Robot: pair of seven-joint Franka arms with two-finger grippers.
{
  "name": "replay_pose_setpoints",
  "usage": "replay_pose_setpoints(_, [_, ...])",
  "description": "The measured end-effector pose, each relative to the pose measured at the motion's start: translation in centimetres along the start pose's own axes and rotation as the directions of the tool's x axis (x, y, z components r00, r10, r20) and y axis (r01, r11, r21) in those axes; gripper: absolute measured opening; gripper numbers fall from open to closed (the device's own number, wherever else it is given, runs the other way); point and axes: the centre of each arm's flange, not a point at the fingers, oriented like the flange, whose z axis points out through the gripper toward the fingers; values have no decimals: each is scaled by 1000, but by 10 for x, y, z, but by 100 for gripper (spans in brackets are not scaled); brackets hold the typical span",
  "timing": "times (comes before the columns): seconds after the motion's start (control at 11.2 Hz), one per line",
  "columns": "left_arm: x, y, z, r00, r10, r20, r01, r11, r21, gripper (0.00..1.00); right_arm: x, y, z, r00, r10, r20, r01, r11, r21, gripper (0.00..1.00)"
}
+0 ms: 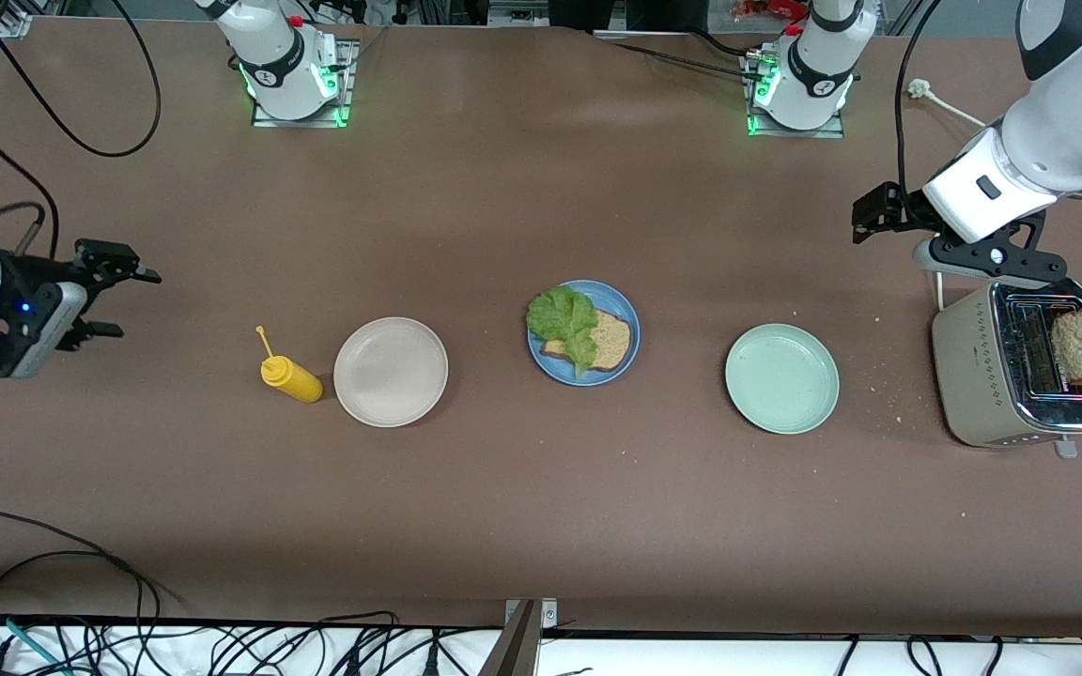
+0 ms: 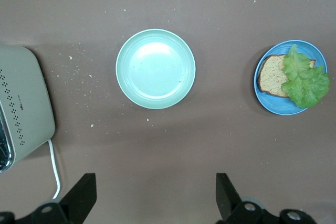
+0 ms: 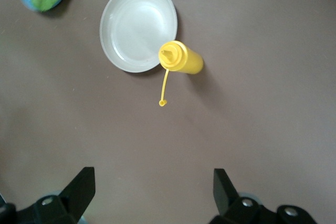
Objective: Make sandwich in blue plate with both arms
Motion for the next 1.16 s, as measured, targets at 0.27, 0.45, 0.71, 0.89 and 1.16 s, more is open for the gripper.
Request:
replay_pose_setpoints(0.27, [0, 0, 0, 1000, 0, 0, 0, 1000, 0, 100, 12, -88, -42, 961, 277, -10, -276, 951, -141, 100])
replay_pose_setpoints(0.45, [0, 0, 0, 1000, 0, 0, 0, 1000, 0, 100, -1, -134, -68, 926, 373, -62, -377, 901, -212, 100])
replay_pose_setpoints(0.71, [0, 0, 0, 1000, -1, 1, 1, 1000, 0, 100, -16, -185, -84, 875, 467, -130, -484, 828, -284, 100])
replay_pose_setpoints(0.89, [0, 0, 0, 1000, -1, 0, 1, 1000, 0, 100, -25, -202, -87, 824, 539, -174, -566, 769, -297, 100])
replay_pose_setpoints(1.16, [0, -1, 0, 1000, -1, 0, 1, 1000, 0, 100, -44, -165, -89, 769, 594, -236, -639, 716, -281, 100])
